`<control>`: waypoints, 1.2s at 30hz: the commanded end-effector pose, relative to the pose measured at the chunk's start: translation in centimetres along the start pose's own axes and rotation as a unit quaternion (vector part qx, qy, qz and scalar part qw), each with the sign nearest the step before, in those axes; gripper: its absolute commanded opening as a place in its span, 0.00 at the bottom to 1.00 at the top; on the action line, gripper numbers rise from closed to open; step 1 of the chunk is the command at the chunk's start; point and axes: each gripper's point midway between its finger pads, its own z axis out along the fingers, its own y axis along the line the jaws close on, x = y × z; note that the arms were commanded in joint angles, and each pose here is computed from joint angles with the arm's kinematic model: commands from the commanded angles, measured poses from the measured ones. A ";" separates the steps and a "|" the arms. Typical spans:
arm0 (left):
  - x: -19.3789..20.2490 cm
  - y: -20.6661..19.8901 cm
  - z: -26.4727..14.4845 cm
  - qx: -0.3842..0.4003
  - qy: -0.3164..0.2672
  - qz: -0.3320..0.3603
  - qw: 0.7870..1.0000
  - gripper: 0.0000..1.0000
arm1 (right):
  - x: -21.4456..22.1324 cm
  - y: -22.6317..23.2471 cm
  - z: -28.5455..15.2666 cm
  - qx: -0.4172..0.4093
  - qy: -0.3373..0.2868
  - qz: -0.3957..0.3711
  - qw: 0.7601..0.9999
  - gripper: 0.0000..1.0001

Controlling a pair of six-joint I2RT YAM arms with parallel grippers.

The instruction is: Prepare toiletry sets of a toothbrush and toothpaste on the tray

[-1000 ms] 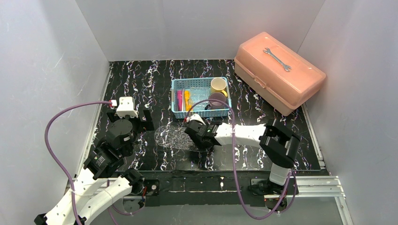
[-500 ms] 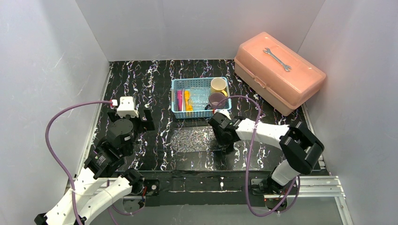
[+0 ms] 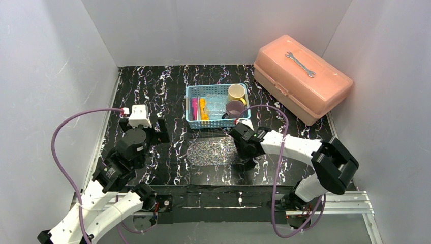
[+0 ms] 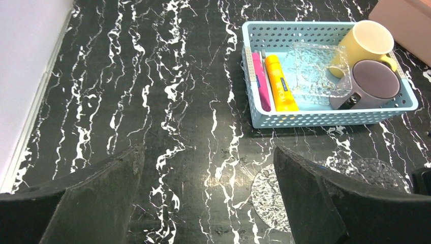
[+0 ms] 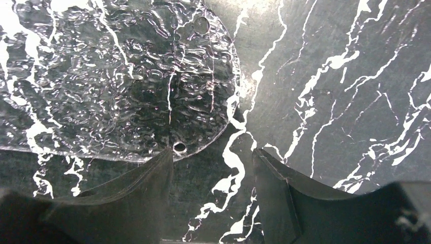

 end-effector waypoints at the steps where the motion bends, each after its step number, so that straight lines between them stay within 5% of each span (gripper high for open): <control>1: 0.8 -1.4 0.2 0.020 0.031 -0.018 0.999 0.98 | -2.6 -0.1 -2.5 -0.010 -0.041 0.016 0.999 0.66; 25: 8.5 -10.0 2.8 0.118 0.264 -0.020 0.957 0.98 | -13.3 -0.6 -6.7 -0.102 -0.177 0.088 0.975 0.65; 36: 8.1 -12.0 3.3 0.154 0.292 0.010 0.944 0.98 | -21.1 -0.7 -10.1 -0.098 -0.233 0.092 0.963 0.65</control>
